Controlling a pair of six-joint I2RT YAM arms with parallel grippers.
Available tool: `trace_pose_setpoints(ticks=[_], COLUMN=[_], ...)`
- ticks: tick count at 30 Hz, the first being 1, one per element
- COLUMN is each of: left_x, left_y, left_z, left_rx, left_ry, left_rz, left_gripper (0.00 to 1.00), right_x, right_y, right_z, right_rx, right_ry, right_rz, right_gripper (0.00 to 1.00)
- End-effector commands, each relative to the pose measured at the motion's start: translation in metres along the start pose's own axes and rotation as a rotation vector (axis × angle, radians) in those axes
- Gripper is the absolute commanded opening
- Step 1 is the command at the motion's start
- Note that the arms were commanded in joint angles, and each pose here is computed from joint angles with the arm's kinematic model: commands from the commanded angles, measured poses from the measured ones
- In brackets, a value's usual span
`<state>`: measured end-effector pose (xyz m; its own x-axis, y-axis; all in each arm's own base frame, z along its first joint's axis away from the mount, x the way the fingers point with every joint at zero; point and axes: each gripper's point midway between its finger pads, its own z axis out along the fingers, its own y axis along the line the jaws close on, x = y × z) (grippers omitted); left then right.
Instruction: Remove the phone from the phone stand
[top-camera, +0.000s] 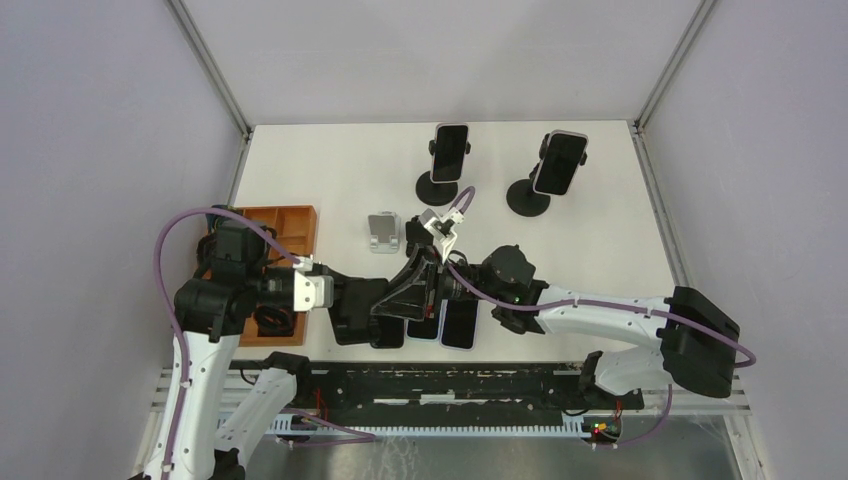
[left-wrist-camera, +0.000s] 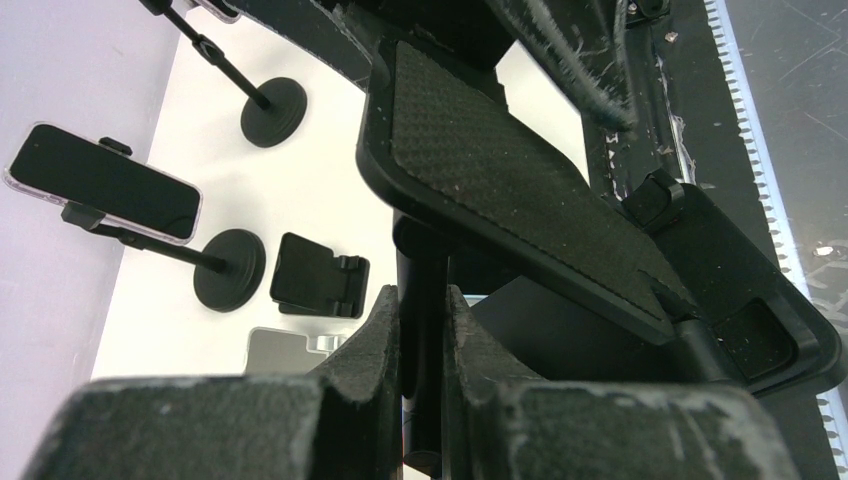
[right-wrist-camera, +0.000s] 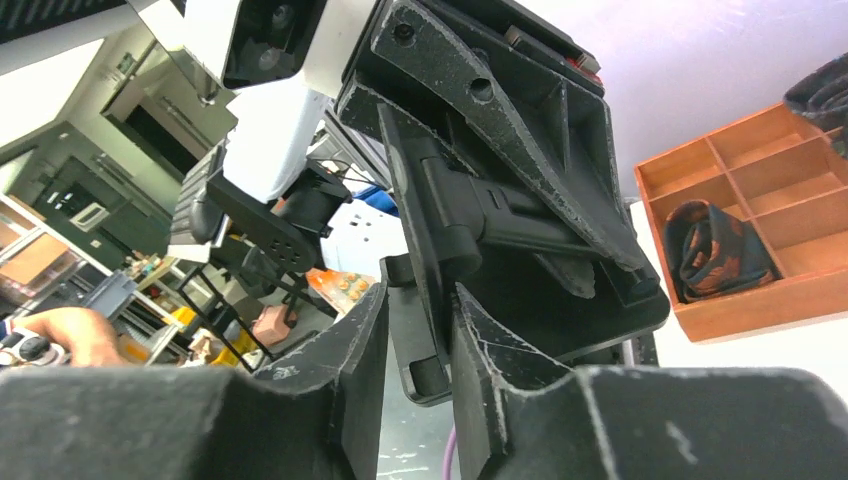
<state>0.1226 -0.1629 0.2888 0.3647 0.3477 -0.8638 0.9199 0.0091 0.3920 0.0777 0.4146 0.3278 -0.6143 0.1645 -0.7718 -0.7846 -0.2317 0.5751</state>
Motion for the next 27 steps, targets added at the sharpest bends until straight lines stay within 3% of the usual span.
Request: trace_pose_setpoints(ticks=[1,5,7,9,17,20,27], left_x=[-0.008,-0.003,-0.002,-0.002,0.006,0.009,0.008], left_y=[-0.002,-0.003,-0.003,-0.002,0.001,0.003,0.004], left_z=[0.001,0.001,0.001,0.000,-0.005,-0.006,-0.007], left_rx=[0.017,0.029,0.029,0.023,0.004,-0.002,-0.007], left_ry=[-0.037,-0.015,-0.010,0.000,0.069,0.087,0.094], left_rz=[0.008,-0.004,-0.010,-0.011,-0.016,-0.042,-0.073], left_gripper=[0.13,0.36,0.55,0.70,0.79,0.99,1.00], right_x=[-0.031,-0.027,-0.026,-0.024,-0.028,-0.030,-0.031], right_y=[0.037,0.030,0.028,0.024,-0.036,-0.075,-0.152], right_z=[0.006,0.004,0.003,0.000,-0.060,-0.095,-0.157], right_rx=[-0.132,-0.112,-0.108,-0.097,0.111,0.273,0.609], right_ry=[-0.093,-0.098,-0.097,-0.092,-0.078,-0.065,-0.010], right_rz=[-0.051,-0.051,-0.056,-0.064,-0.144,-0.229,-0.411], right_gripper=[0.28,0.13,0.00,0.00,0.00,0.00,0.00])
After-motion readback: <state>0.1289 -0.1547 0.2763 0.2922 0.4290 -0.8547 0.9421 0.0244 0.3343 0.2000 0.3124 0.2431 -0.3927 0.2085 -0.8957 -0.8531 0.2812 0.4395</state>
